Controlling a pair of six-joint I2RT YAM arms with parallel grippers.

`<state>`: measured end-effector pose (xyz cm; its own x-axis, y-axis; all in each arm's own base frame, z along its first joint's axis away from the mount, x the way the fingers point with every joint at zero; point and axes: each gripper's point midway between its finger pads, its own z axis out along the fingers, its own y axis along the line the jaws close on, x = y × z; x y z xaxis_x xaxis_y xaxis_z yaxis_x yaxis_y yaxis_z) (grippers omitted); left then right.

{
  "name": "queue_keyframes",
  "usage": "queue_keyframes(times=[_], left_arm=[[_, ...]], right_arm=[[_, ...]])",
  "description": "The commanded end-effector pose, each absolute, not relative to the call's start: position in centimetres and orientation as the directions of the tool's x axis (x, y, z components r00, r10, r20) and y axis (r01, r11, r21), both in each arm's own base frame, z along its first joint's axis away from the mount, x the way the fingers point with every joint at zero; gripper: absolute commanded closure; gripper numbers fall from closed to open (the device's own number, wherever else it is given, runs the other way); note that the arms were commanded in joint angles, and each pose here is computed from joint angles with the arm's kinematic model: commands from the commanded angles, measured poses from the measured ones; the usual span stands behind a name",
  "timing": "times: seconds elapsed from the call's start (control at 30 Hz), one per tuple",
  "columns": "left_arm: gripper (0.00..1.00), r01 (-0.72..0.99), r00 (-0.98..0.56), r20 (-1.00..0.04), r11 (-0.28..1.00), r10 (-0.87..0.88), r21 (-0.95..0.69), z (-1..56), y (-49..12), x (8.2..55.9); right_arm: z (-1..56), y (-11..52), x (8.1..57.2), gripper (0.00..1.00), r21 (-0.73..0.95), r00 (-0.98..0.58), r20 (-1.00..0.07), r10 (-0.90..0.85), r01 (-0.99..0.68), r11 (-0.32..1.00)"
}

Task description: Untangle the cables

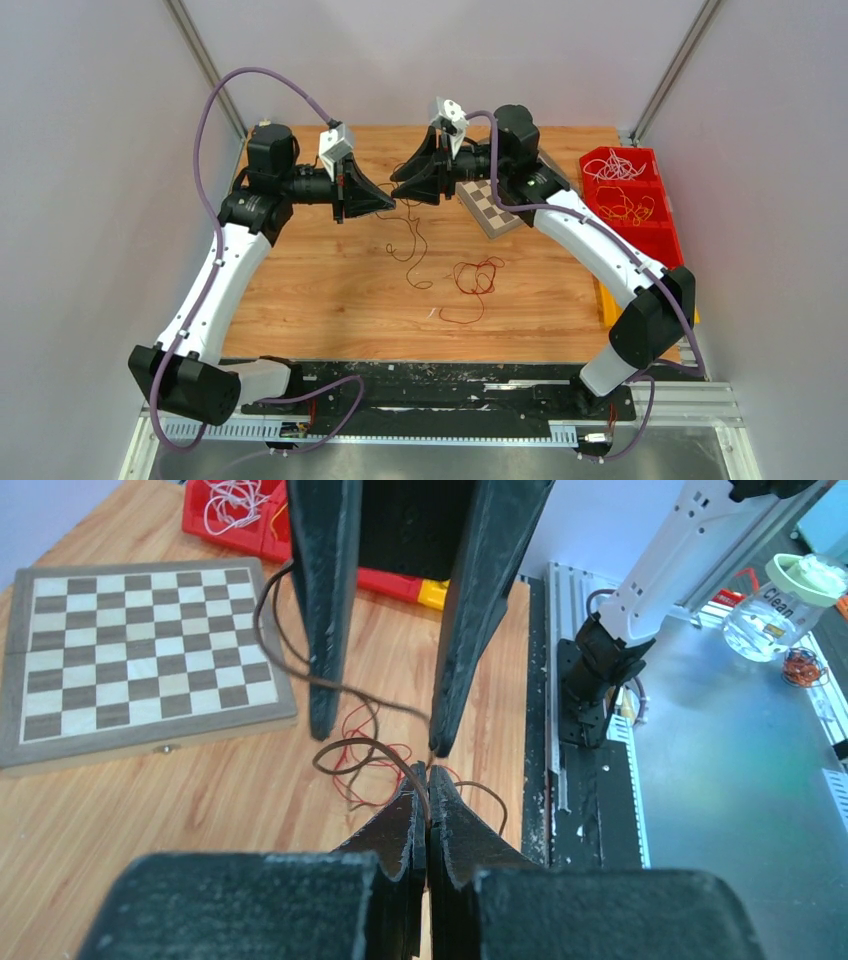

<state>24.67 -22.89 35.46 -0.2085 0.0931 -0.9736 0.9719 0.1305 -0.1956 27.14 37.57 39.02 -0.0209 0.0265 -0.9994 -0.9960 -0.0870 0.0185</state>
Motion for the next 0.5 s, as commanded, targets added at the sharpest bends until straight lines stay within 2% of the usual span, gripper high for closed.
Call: queue_keyframes(times=[0.0, 0.33, 0.47], left_arm=[[1.0, 0.985, -0.166, -0.983, 0.054, 0.077, -0.162, 37.5, -23.3, 23.3], [1.0, 0.985, -0.17, -0.981, -0.002, 0.09, -0.17, 37.4, -24.0, 22.4], [1.0, 0.986, -0.167, -0.982, 0.0, 0.086, -0.167, 37.7, -24.3, 22.6]], right_arm=[[39.7, 37.7, 26.8, 0.61, -0.08, 0.075, -0.996, 0.051, -0.992, -0.096], [40.1, 37.7, 26.3, 0.58, -0.087, 0.081, -0.995, 0.054, -0.99, -0.109], [39.4, 38.2, 25.8, 0.6, -0.095, 0.091, -0.995, 0.039, -0.989, -0.11]])
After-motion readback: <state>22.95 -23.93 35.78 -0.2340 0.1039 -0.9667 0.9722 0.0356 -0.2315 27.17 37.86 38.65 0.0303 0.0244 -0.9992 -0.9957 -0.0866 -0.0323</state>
